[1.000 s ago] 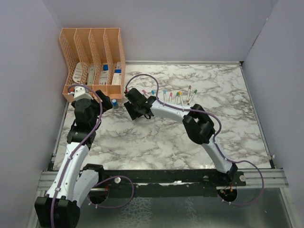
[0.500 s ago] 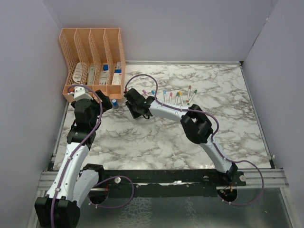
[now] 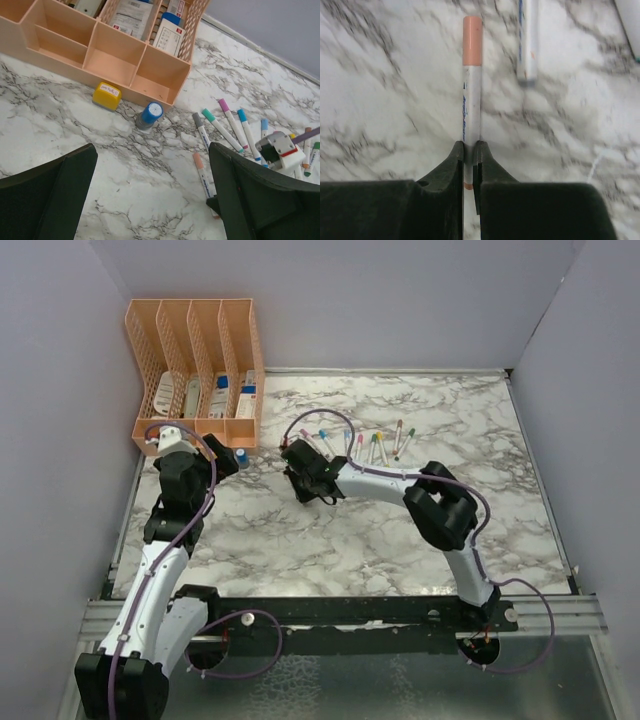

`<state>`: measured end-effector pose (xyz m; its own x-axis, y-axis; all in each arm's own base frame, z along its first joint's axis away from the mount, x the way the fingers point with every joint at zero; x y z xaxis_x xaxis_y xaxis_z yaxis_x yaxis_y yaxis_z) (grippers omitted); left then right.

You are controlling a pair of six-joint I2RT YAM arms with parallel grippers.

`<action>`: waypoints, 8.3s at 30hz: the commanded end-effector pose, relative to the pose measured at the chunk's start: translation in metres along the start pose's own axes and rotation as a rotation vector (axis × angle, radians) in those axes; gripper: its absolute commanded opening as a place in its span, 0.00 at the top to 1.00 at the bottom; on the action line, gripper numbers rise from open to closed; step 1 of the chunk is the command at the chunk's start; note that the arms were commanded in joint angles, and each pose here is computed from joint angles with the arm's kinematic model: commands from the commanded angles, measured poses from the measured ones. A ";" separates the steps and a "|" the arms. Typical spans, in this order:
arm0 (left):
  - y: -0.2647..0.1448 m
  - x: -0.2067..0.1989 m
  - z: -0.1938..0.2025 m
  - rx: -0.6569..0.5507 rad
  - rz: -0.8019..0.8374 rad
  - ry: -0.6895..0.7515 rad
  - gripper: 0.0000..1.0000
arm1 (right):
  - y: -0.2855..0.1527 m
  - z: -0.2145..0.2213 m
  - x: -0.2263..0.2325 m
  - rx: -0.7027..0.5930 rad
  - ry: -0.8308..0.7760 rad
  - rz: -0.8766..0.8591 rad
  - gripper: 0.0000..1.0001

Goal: Open the pen caps

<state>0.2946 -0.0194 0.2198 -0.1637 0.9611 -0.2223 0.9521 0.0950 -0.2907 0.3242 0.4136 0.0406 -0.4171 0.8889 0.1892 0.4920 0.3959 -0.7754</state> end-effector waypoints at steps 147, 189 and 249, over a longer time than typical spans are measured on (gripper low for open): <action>0.019 -0.172 0.130 0.513 0.425 0.069 1.00 | -0.130 0.061 -0.112 -0.125 0.158 0.053 0.99; -0.007 -0.213 0.254 0.752 0.258 0.227 0.61 | -0.097 0.092 -0.152 -0.039 0.269 0.088 0.69; -0.039 -0.037 0.066 0.122 -0.024 -0.214 0.01 | 0.057 0.012 -0.050 0.041 -0.205 -0.004 0.68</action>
<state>0.2469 -0.0831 0.1792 -0.2184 0.8876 -0.4057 0.9098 0.0348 -0.4136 0.3951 0.4194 0.0393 -0.5960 0.7898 0.1450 0.5335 0.5244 -0.6636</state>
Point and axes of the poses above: each gripper's point midway between its finger pads, its own y axis out along the fingers, its own x axis along the line the jaws close on, z = x × y, the point moved 2 cm from there along -y, back along the fingers, and after that the axes turned 10 degrees about y, right-handed, at the moved point
